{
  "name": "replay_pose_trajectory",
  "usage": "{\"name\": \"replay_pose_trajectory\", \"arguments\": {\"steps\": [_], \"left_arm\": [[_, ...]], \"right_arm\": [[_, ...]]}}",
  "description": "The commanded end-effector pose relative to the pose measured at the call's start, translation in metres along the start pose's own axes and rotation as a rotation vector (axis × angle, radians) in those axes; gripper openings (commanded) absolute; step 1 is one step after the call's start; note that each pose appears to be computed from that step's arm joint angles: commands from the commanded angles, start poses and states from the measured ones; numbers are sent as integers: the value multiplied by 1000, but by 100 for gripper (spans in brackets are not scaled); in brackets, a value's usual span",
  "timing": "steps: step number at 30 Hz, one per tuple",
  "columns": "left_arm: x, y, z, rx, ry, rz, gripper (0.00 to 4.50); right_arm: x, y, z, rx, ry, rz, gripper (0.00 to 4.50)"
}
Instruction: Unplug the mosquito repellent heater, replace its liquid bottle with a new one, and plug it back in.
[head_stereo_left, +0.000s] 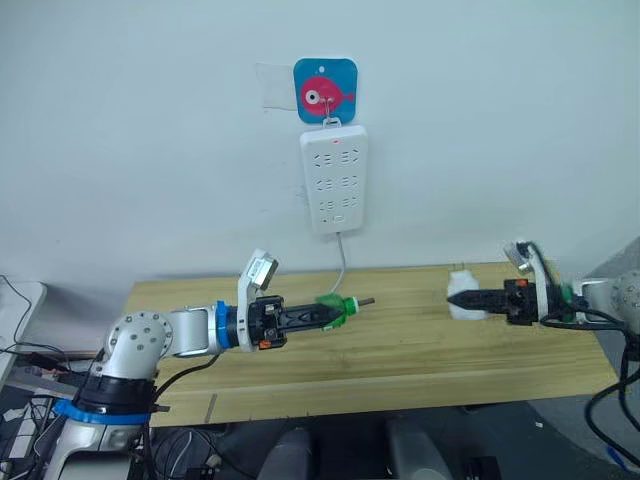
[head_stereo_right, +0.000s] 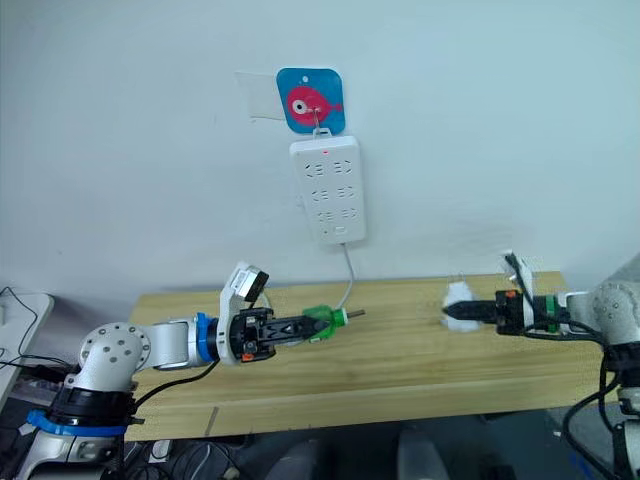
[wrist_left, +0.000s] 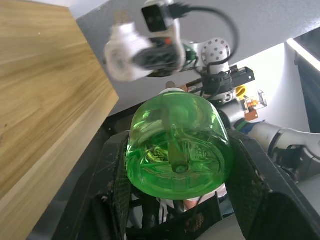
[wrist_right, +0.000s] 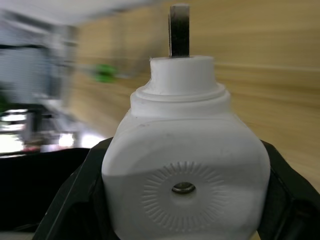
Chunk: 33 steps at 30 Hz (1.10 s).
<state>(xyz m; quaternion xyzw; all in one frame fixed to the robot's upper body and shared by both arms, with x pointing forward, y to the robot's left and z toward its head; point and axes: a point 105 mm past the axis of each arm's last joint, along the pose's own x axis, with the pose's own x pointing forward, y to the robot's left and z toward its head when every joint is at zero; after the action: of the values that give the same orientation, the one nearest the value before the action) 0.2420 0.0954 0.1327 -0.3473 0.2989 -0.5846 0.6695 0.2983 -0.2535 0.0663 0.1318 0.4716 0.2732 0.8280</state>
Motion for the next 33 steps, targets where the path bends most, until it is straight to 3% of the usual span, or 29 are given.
{"name": "replay_pose_trajectory", "arguments": {"steps": [1, 6, 18, 20, 23, 27, 33], "left_arm": [[3, -9, -1, 53, -3, -24, 223], [5, -9, -5, 66, -5, -14, 223], [5, -9, -13, 77, -18, 11, 223], [4, -8, -14, 77, -19, 17, 223], [3, -7, -14, 77, -20, 21, 223], [2, -6, -13, 77, -17, 20, 223], [2, -7, -7, 106, -36, -2, 223]], "right_arm": [[-5, -52, -4, -113, 48, -280, 300], [-1, -85, -9, -164, 96, -450, 300], [13, -95, -7, -69, 106, -500, 300], [13, -94, -4, -58, 89, -500, 372], [12, -92, 3, -54, 70, -496, 444], [0, -89, 13, -53, 45, -473, 444], [-31, -60, 31, 4, -22, -310, 444]]}}
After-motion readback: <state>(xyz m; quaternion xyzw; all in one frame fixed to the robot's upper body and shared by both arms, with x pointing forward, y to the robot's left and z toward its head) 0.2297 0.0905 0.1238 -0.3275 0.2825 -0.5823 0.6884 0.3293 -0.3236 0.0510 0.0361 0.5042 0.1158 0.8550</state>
